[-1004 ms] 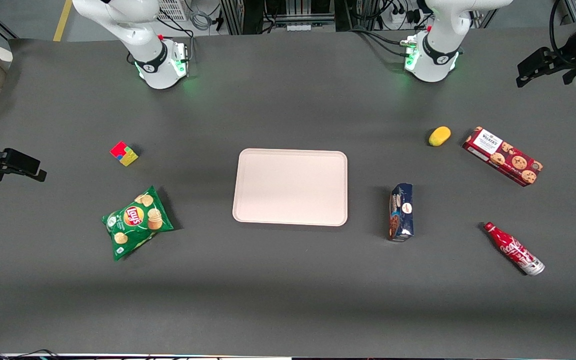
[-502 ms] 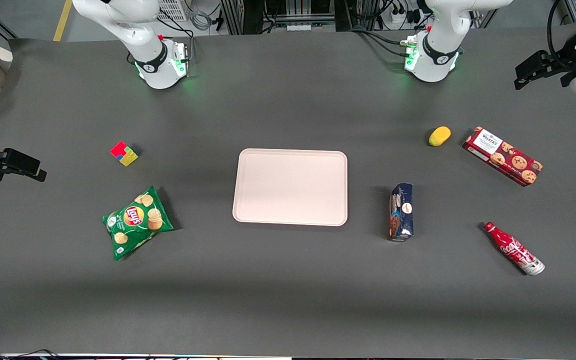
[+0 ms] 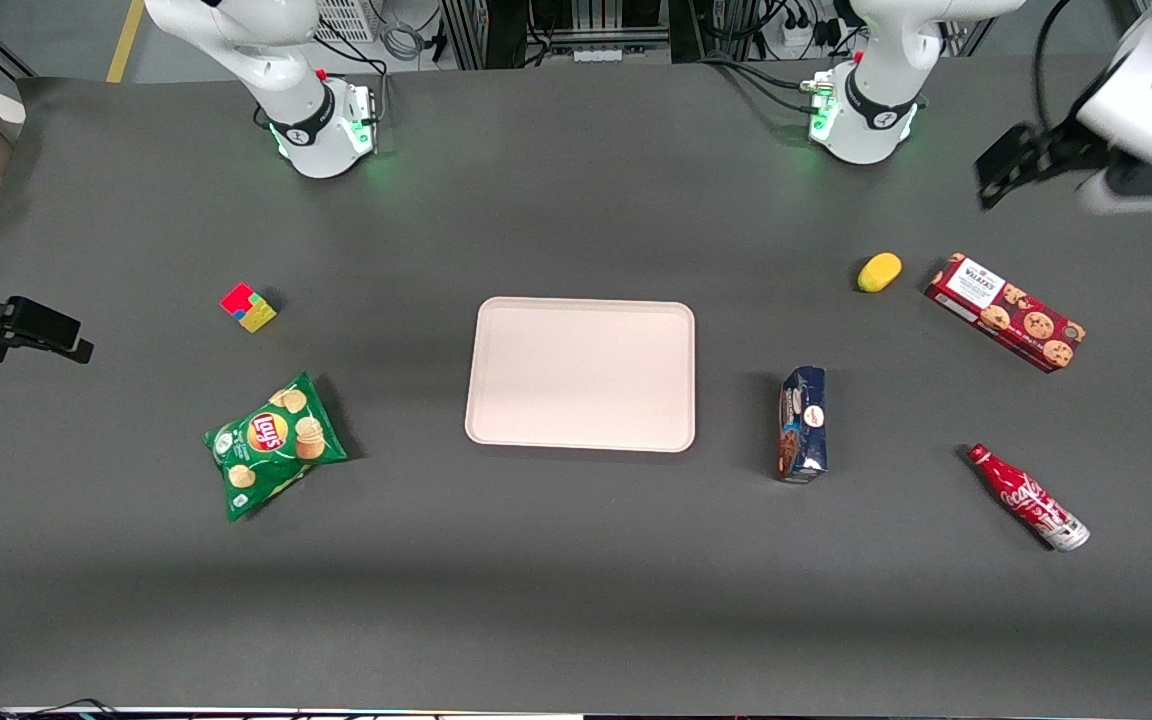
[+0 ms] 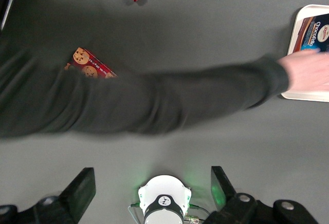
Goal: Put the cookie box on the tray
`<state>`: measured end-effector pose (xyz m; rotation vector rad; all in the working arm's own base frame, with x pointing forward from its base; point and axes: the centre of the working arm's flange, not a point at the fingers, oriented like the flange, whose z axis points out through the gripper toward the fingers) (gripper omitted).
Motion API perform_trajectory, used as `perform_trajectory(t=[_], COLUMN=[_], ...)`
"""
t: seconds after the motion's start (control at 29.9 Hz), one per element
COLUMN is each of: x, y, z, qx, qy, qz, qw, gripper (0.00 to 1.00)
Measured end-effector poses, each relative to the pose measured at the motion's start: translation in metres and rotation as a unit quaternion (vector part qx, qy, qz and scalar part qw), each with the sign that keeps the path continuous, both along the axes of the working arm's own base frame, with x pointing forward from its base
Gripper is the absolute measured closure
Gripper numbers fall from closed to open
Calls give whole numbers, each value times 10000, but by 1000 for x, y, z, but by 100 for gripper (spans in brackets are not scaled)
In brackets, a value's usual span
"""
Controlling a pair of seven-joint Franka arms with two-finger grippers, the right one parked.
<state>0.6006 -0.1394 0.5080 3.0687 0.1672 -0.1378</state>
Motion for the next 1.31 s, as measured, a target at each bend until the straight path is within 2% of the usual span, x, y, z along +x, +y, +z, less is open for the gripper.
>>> perform_trajectory(t=[0.13,0.27,0.4,0.57,0.8,0.97,1.04,1.14,1.17,1.31], x=[27,43,50,49,33,18,12,7,6,6], y=[-18,-33,-37,-43,-46,-45,-45,-45,-45,-46], z=[-58,-105,-148,-194,-235,-257,-265,-272,-273,-271], qx=[-161,-296,-161,-52,52,313,361,383,386,386], qy=[-37,-86,-77,-106,-85,20,66,121,133,123], qz=[179,210,98,-59,-223,-477,-531,-562,-565,-548], qw=[9997,9993,9998,9999,9997,9984,9979,9976,9976,9977], gripper=[0,0,0,0,0,0,0,12,23,42])
